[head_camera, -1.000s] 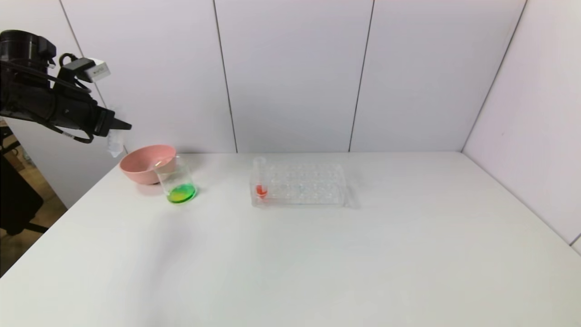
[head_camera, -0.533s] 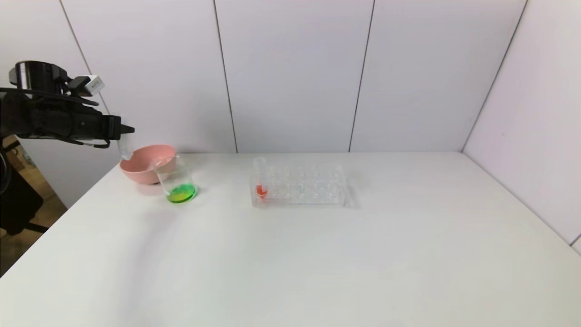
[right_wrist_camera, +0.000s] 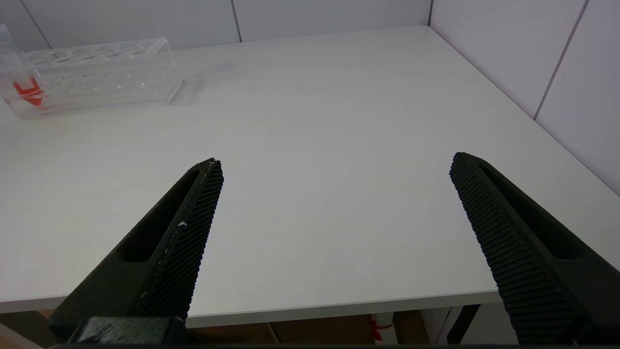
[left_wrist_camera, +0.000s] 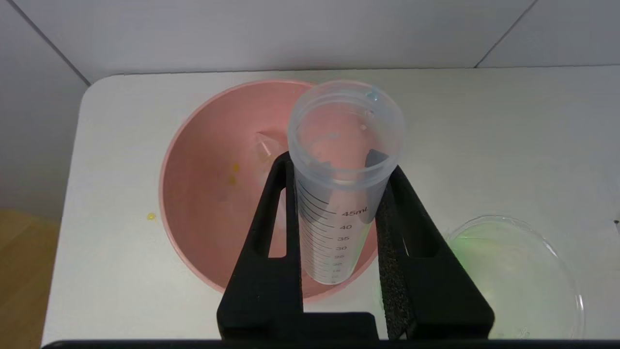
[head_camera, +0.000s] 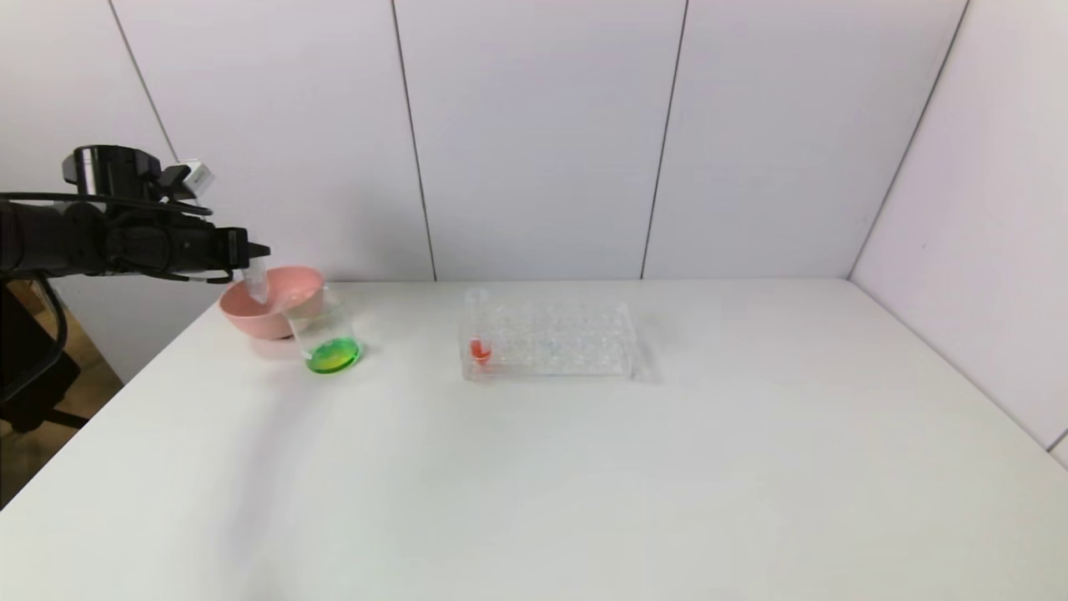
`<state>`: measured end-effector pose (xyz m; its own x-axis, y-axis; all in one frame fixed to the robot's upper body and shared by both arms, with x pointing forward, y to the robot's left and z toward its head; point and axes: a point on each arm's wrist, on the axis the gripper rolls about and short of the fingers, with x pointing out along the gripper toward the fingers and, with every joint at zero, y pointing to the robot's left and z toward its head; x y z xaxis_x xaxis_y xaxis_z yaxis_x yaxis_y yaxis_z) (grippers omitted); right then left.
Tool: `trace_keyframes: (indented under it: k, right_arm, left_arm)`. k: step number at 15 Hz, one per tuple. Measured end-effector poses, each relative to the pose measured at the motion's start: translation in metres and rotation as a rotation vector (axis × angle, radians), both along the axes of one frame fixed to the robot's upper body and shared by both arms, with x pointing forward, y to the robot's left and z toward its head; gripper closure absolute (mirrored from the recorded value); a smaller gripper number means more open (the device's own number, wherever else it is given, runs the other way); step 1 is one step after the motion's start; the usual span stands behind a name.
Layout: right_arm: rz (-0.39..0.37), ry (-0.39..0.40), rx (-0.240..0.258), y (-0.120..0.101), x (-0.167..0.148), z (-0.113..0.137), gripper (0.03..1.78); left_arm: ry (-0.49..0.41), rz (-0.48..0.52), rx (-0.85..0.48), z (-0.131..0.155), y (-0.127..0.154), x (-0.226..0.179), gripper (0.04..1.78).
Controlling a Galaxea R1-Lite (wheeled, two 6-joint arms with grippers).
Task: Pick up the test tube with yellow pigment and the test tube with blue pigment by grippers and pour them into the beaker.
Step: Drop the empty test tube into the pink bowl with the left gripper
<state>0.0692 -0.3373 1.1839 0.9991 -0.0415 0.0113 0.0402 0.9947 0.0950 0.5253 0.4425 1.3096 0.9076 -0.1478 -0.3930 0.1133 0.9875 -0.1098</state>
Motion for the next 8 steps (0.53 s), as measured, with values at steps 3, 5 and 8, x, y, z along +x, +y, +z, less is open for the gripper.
trace_keyframes:
  k: [3,5,8]
  right_arm:
    - [0.0,0.0,0.0,0.0,0.0,0.0,0.1]
    - [0.0,0.0,0.0,0.0,0.0,0.0,0.1]
    - [0.0,0.0,0.0,0.0,0.0,0.0,0.1]
  left_arm:
    - [0.016,-0.004,-0.021,-0.008,-0.0037,0.0064,1.32]
    - [0.02,-0.001,-0.02,-0.0106,-0.004,0.0083,1.19]
    - [0.011,0.015,-0.01,-0.0119,-0.0029,0.0104,0.77]
